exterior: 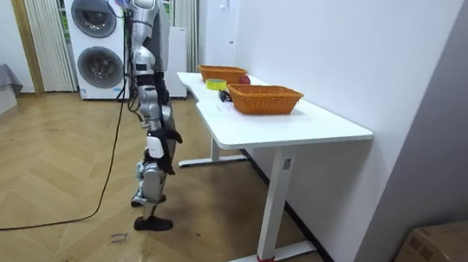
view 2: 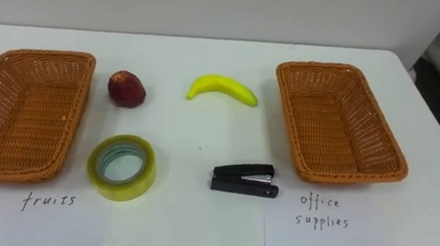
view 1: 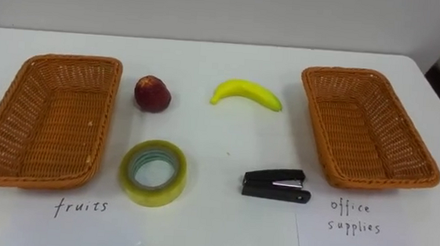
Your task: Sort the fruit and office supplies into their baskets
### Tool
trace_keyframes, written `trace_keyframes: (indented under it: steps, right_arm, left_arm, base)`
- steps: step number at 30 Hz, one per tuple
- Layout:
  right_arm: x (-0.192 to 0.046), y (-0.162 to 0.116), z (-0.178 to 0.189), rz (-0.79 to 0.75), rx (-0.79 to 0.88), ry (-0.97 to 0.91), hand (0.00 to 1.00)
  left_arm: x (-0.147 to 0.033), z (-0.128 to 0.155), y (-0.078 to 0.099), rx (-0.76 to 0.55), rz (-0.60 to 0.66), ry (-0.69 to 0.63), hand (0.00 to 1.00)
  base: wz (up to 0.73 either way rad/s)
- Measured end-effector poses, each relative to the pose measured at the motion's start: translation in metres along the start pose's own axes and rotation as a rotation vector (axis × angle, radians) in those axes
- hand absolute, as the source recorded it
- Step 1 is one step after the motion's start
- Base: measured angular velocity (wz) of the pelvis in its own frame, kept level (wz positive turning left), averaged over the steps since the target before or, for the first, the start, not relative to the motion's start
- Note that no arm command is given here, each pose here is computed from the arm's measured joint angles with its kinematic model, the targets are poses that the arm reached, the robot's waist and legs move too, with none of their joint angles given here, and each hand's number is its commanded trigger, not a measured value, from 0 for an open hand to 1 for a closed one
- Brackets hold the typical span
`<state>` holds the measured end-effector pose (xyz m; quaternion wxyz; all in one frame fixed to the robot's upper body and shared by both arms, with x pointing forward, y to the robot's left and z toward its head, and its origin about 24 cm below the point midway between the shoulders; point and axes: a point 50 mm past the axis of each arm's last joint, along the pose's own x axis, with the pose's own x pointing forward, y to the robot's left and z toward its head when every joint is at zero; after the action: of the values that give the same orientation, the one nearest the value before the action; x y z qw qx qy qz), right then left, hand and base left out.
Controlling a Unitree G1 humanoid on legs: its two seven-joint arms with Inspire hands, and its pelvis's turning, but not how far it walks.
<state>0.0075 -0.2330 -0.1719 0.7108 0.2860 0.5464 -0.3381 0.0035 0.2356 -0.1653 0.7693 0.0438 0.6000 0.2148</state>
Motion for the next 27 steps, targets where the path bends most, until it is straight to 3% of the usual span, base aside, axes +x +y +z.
trace_keyframes:
  steps: [8,16,24,27]
  right_arm:
    - [-0.001,-0.012,0.026,-0.121,0.24,-0.098,0.0]
    - [-0.01,0.002,0.084,-0.148,0.29,-0.305,0.0]
    - [-0.054,0.022,0.155,-0.135,0.358,-0.64,0.0]
    - [-0.06,0.021,0.159,-0.214,0.332,-0.673,0.0]
  left_arm:
    - [0.0,-0.003,0.01,0.01,0.044,0.017,0.0]
    - [0.0,-0.002,0.016,0.031,0.069,0.012,0.0]
    - [-0.002,-0.002,0.022,0.032,0.083,-0.011,0.0]
    - [-0.002,-0.002,0.022,0.039,0.083,-0.013,0.0]
  base:
    - [0.0]
    - [-0.08]
    - [-0.09]
    - [-0.01]
